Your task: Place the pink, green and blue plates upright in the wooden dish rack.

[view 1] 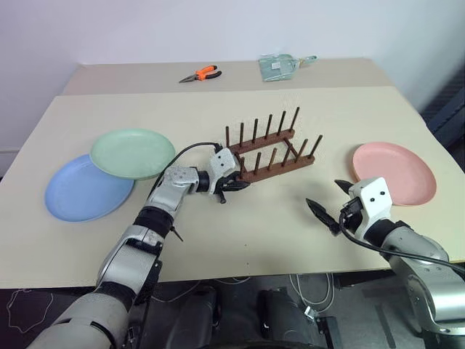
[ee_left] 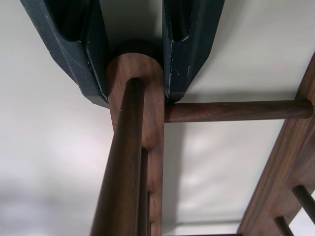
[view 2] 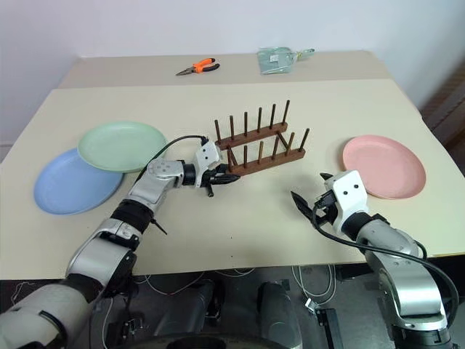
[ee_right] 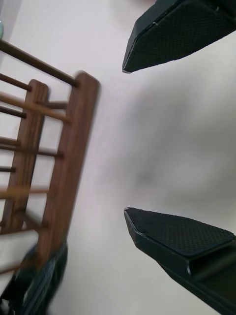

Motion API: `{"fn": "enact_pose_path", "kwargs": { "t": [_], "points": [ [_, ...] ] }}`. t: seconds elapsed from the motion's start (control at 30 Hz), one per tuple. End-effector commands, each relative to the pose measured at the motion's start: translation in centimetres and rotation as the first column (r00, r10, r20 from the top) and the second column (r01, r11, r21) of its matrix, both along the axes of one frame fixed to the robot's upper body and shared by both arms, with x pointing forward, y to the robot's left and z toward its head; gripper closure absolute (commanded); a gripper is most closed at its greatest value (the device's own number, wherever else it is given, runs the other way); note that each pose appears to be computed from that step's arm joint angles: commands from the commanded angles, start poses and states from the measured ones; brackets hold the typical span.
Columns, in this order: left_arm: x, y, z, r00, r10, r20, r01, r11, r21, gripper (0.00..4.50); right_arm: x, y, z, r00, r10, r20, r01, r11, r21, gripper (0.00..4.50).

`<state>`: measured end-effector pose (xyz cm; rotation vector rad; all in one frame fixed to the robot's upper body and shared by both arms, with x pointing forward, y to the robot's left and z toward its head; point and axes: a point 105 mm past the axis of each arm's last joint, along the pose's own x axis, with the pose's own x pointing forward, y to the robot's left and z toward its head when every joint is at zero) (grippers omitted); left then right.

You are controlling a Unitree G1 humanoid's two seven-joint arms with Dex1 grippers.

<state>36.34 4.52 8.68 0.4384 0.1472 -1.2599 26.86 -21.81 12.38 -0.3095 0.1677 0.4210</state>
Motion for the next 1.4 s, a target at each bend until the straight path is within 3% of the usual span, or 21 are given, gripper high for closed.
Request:
{"fn": "enact_pose_path", "kwargs": {
  "t": [0.03, 0.13, 0.23, 0.3, 0.4, 0.5, 0.63, 0.73, 0.83, 0.87, 0.9, 0.97, 1.1, 1.23, 1.4],
  "points": [
    [-2.8, -0.6, 1.5, 0.987, -0.155, 0.053, 0.153, 0.988, 0.027, 3.72, -0.6, -1.7, 1.1, 1.000, -0.005, 0.025, 0.006, 0.999, -0.036, 0.00],
    [-4.6, -0.4, 1.6, 0.976, -0.214, 0.041, 0.212, 0.976, 0.055, 3.72, -1.3, -2.6, 0.6, 1.000, -0.009, -0.006, 0.008, 0.999, -0.051, 0.00],
    [-4.7, -0.1, 1.3, 0.980, -0.196, 0.032, 0.193, 0.978, 0.077, 3.72, -1.5, -3.0, 0.3, 1.000, -0.013, -0.014, 0.012, 0.998, -0.062, 0.00],
    [-4.4, 0.0, 1.1, 0.988, -0.156, 0.024, 0.153, 0.986, 0.071, 2.68, -1.5, -3.1, 0.2, 1.000, -0.014, -0.015, 0.013, 0.998, -0.066, 0.00],
    [-4.5, 0.3, 0.9, 0.992, -0.126, 0.009, 0.125, 0.989, 0.073, 1.53, -1.6, -3.2, 0.0, 1.000, -0.010, -0.020, 0.008, 0.997, -0.075, 0.00],
    [-4.8, 1.5, 1.0, 0.996, -0.082, -0.027, 0.084, 0.994, 0.064, 1.53, -1.9, -3.2, -0.2, 0.999, 0.000, -0.038, -0.003, 0.997, -0.083, 0.00],
    [-6.1, 4.8, 0.4, 0.995, -0.027, -0.099, 0.037, 0.994, 0.101, 1.45, -2.7, -2.6, -1.0, 0.996, 0.045, -0.083, -0.053, 0.994, -0.093, 1.35],
    [-7.2, 5.4, 0.6, 0.987, -0.013, -0.163, 0.024, 0.998, 0.063, 2.32, -3.0, -1.7, -1.9, 0.990, 0.080, -0.119, -0.091, 0.991, -0.095, 2.93],
    [-8.5, 4.3, 0.3, 0.980, -0.059, -0.190, 0.069, 0.996, 0.049, 3.80, -2.9, -0.6, -3.0, 0.981, 0.112, -0.155, -0.125, 0.989, -0.079, 4.48],
    [-8.6, 3.6, 0.1, 0.981, -0.060, -0.185, 0.068, 0.997, 0.040, 4.27, -2.7, 0.0, -3.5, 0.978, 0.120, -0.169, -0.136, 0.987, -0.087, 4.50],
    [-8.7, 3.0, 0.0, 0.982, -0.058, -0.181, 0.065, 0.997, 0.034, 4.45, -2.5, 0.3, -3.9, 0.976, 0.124, -0.177, -0.142, 0.985, -0.094, 4.50],
    [-8.1, 0.8, -0.4, 0.983, -0.022, -0.185, 0.019, 1.000, -0.014, 4.45, -1.0, 0.9, -4.9, 0.980, 0.082, -0.179, -0.104, 0.988, -0.115, 4.50],
    [-6.8, -1.6, -1.5, 0.991, 0.076, -0.107, -0.075, 0.997, 0.011, 4.45, 0.9, 1.5, -5.7, 0.986, 0.027, -0.164, -0.056, 0.983, -0.177, 4.50],
    [-3.8, -2.0, -1.6, 0.960, 0.273, -0.064, -0.275, 0.961, -0.016, 4.45, 3.7, 1.4, -5.0, 0.995, -0.062, -0.084, 0.045, 0.980, -0.193, 4.50],
    [-1.4, -1.5, -2.2, 0.923, 0.384, -0.023, -0.384, 0.923, 0.001, 4.45, 6.5, 1.5, -4.4, 0.994, -0.101, -0.036, 0.092, 0.977, -0.191, 4.50]
  ]
}}
